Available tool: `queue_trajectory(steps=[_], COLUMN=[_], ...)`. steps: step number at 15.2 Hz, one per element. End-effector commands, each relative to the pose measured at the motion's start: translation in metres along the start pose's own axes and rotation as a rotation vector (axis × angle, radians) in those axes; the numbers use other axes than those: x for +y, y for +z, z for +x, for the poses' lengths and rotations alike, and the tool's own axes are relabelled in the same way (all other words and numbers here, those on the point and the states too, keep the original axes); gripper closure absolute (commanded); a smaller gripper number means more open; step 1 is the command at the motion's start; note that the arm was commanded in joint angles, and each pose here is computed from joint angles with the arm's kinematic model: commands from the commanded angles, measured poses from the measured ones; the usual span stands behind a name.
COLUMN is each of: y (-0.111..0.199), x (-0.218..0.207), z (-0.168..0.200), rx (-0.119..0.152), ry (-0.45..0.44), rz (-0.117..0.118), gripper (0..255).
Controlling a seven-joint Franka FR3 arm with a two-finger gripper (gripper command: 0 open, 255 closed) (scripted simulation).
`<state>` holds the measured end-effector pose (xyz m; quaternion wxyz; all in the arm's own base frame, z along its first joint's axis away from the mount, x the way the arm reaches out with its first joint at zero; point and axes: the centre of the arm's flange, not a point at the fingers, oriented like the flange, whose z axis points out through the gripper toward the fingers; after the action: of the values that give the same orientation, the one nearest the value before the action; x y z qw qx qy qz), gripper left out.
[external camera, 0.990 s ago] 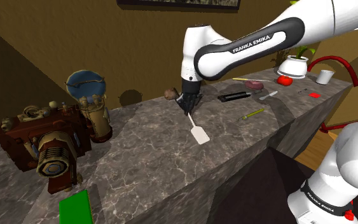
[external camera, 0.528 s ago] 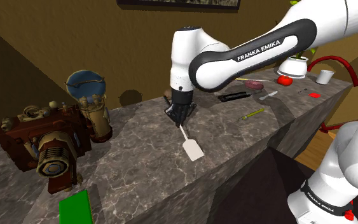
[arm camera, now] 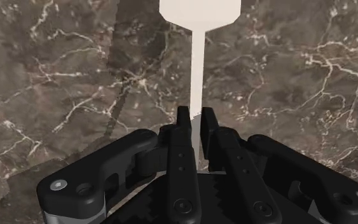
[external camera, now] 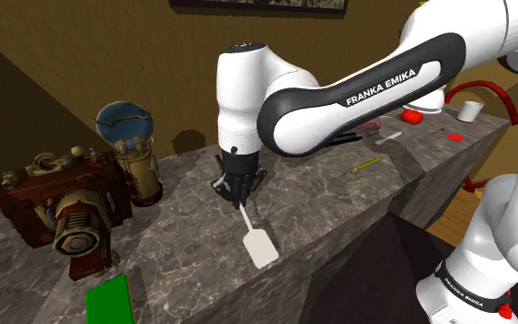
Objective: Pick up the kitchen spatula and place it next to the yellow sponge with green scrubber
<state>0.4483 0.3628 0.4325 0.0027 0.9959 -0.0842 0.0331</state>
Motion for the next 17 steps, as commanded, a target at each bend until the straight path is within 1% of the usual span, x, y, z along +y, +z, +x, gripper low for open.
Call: queue_trajectory(steps=[1, 6, 17], y=[-0.002, -0.004, 0.054], x=[-0.022, -0.079, -0.079], z=[-0.013, -0.048, -0.052], rx=[0.0, 0.0, 0.0], ry=[0.002, 0.002, 0.002], rz=[0.0, 0.0, 0.0], gripper=[255, 255, 255])
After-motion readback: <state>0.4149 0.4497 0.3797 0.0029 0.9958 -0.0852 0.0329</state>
